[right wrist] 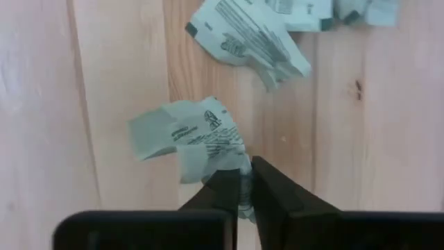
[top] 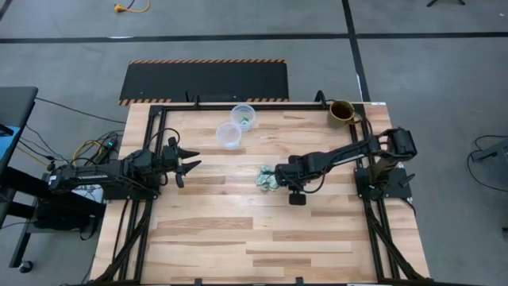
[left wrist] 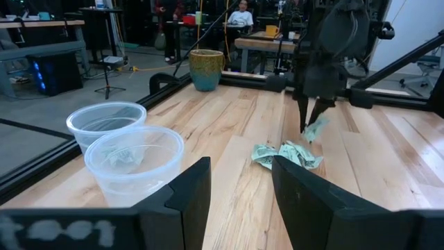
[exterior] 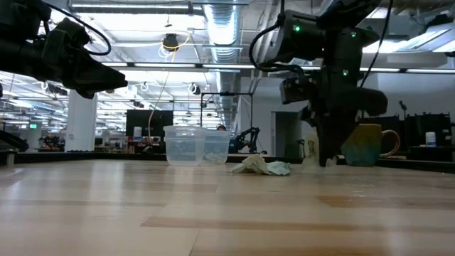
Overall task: Pick and place items into bin
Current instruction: Put the stevia packet into the top bin
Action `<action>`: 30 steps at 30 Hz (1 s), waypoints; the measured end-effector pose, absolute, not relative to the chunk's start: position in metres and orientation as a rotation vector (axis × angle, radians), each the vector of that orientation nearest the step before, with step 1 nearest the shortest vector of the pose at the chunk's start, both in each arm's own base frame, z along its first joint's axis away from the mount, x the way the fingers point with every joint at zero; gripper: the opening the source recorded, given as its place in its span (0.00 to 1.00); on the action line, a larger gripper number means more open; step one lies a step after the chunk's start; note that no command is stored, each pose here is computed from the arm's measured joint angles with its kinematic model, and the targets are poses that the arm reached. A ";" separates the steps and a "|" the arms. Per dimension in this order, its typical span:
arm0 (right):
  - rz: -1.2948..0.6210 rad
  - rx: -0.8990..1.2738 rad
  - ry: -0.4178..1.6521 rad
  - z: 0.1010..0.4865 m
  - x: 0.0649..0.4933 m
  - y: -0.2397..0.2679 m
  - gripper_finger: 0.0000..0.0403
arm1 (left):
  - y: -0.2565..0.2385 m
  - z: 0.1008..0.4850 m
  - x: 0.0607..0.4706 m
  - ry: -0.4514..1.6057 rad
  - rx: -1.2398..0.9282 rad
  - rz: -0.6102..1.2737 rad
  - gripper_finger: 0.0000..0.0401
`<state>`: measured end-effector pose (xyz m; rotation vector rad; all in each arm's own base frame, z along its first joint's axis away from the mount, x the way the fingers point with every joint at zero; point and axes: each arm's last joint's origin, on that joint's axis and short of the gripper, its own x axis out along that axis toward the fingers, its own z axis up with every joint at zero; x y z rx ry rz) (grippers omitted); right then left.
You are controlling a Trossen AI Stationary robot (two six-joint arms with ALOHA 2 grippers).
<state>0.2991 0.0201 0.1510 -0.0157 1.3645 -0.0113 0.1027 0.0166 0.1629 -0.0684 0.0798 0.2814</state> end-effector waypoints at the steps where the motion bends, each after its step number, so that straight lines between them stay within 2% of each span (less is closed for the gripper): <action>1: -0.020 -0.004 1.360 0.153 0.299 0.020 0.03 | 0.017 0.163 0.103 0.079 -0.068 0.282 0.36; 7: -0.018 0.008 1.336 0.164 0.294 0.024 0.08 | 0.017 0.163 0.103 0.080 -0.068 0.282 0.36; 15: 0.030 0.027 1.310 0.171 0.294 0.029 0.02 | 0.017 0.163 0.103 0.080 -0.068 0.281 0.36; 24: 0.040 0.037 1.315 0.168 0.296 0.029 0.19 | 0.017 0.163 0.103 0.080 -0.068 0.281 0.36; 30: 0.035 0.043 1.315 0.168 0.296 0.029 0.20 | 0.017 0.163 0.103 0.079 -0.068 0.281 0.36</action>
